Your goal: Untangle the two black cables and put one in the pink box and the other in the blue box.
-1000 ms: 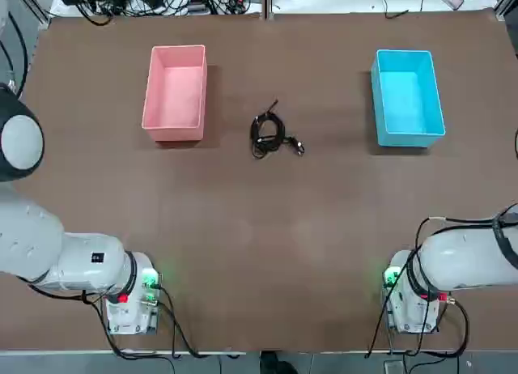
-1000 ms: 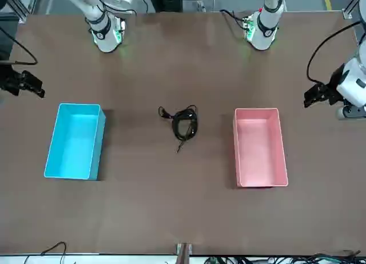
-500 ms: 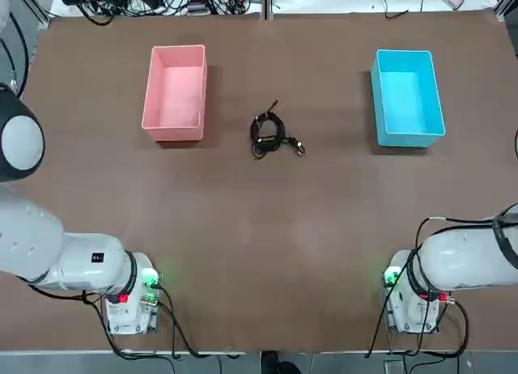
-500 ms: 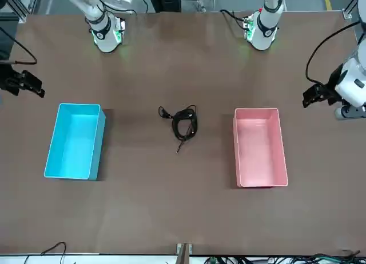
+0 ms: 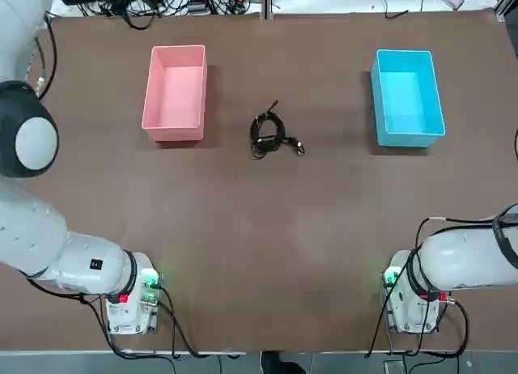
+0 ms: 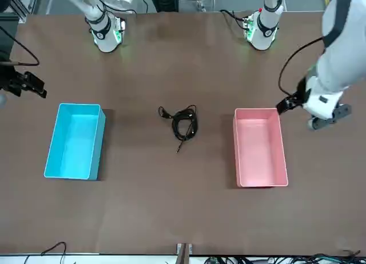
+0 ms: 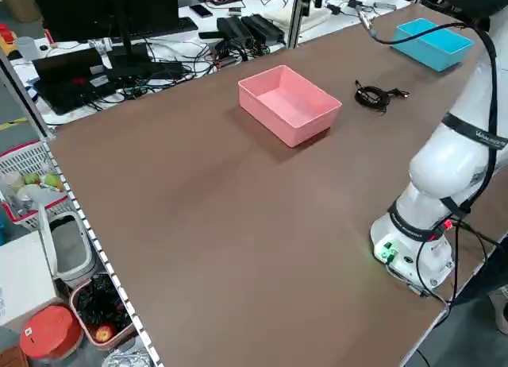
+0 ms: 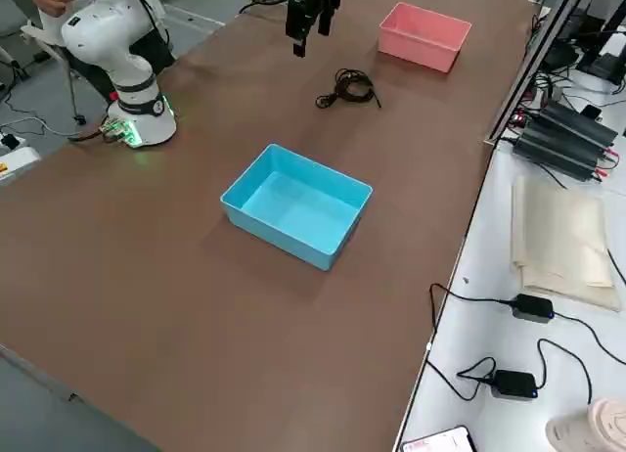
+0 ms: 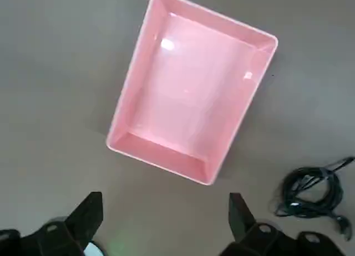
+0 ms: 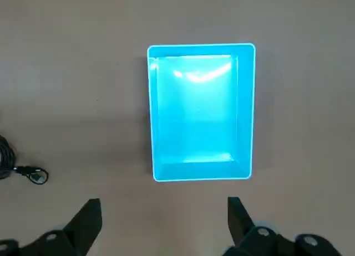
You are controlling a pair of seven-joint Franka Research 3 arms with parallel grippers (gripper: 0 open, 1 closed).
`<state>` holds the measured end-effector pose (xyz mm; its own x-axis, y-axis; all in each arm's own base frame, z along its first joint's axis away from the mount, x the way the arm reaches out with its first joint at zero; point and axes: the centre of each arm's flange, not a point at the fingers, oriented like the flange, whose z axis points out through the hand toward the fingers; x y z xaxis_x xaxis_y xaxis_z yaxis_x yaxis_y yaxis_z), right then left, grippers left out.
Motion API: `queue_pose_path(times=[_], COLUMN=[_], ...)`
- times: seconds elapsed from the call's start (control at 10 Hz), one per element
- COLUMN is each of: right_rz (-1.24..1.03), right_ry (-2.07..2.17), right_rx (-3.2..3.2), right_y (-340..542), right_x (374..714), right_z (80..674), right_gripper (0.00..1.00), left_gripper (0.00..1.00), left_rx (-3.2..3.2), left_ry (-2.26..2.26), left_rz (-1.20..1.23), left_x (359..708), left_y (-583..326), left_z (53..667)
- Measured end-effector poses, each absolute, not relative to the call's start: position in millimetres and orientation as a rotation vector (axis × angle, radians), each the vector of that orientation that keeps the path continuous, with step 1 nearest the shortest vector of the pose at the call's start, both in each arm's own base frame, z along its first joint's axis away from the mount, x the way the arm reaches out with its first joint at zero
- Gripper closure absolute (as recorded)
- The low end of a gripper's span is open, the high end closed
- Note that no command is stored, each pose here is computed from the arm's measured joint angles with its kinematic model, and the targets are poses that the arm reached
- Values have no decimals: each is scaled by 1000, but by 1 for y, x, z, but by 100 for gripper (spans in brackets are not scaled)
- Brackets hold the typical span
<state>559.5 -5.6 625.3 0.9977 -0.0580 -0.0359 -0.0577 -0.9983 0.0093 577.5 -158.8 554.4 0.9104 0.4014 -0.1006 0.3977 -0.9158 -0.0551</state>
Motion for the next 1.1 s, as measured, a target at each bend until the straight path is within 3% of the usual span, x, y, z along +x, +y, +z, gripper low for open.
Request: queue_pose_path(times=[0.5,1.1], right_rz=[40,97], right_ry=[-383,-649], right_rx=[3124,3145], right_y=[110,179], right_x=[566,553], right_z=[567,498], right_gripper=[0,0], left_gripper=[2,1], left_rx=[-2747,-2430], left_ry=[-1373,-1888], left_rz=[166,135], left_x=[576,521], left_y=[-289,-454], left_z=[465,328])
